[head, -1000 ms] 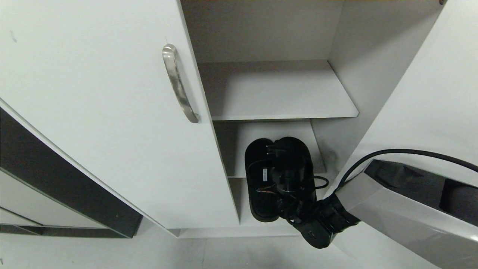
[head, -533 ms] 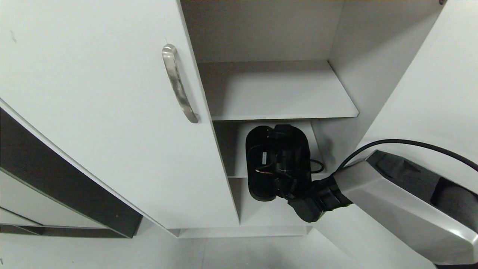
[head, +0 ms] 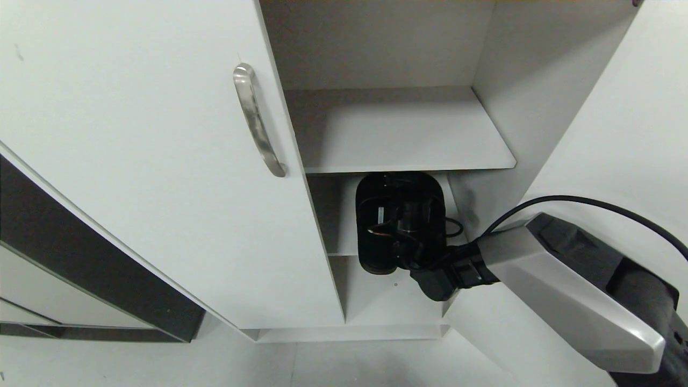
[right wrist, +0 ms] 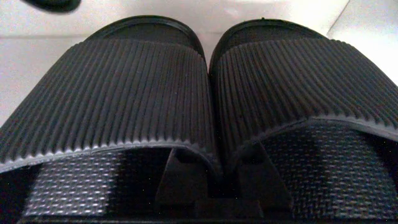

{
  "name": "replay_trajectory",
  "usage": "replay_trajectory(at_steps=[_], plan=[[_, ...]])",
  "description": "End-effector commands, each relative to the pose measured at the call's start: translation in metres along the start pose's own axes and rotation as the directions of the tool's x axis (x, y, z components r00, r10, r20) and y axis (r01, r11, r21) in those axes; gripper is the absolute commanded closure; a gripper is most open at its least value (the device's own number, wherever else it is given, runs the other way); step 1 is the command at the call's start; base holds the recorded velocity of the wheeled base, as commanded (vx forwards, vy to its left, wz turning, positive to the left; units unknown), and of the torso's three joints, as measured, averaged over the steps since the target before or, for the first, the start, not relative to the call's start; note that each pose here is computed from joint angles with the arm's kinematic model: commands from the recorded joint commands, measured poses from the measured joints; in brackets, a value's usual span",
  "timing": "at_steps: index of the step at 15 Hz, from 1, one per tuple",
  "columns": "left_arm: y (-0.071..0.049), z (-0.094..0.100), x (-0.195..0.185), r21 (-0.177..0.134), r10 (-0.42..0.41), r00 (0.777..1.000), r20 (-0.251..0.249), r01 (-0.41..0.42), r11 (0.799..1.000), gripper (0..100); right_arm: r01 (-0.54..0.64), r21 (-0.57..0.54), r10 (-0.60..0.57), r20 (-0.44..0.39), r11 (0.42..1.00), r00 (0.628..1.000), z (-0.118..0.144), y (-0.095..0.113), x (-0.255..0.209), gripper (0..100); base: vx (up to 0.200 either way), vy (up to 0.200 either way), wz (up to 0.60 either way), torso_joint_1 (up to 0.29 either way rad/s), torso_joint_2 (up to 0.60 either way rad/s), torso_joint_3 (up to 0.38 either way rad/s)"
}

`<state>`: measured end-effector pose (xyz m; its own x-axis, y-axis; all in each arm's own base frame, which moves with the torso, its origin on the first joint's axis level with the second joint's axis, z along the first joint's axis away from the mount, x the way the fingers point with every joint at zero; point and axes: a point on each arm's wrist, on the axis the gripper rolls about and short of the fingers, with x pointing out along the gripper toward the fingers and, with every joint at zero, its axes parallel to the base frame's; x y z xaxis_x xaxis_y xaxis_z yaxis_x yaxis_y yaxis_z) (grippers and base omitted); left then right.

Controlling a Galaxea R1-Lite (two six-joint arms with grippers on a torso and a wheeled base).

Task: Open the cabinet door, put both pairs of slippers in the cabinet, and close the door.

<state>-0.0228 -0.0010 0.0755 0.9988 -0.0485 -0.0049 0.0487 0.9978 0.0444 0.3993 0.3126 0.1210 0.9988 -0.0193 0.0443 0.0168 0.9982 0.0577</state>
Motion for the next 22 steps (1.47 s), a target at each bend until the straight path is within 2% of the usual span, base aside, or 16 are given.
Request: replay_trajectory(at_steps=[1,17,18,22], plan=[[0.0,0.0,0.0,0.0,-0.001,1.0,0.0,0.001,1.0,100,0.004,0.003,-0.004,0.004,1.0,1.0,-0.001,0.001,0.005,100,0.0,0.0,0.0,0.0,0.0,0.0],[0.0,0.0,0.0,0.0,0.003,1.0,0.0,-0.003,1.0,100,0.032,-0.016,-0.033,-0.016,0.999,0.999,-0.012,-0.004,0.021,100,0.0,0.0,0.0,0.0,0.0,0.0],[0.0,0.0,0.0,-0.002,0.003,1.0,0.0,-0.003,1.0,100,0.031,-0.021,-0.031,-0.019,0.999,0.999,-0.015,-0.003,0.021,0,0.0,0.0,0.0,0.0,0.0,0.0],[0.0,0.0,0.0,-0.002,0.003,1.0,0.0,-0.003,1.0,100,0.038,-0.041,-0.039,-0.026,0.998,0.999,-0.018,-0.004,0.02,0,0.0,0.0,0.0,0.0,0.0,0.0]])
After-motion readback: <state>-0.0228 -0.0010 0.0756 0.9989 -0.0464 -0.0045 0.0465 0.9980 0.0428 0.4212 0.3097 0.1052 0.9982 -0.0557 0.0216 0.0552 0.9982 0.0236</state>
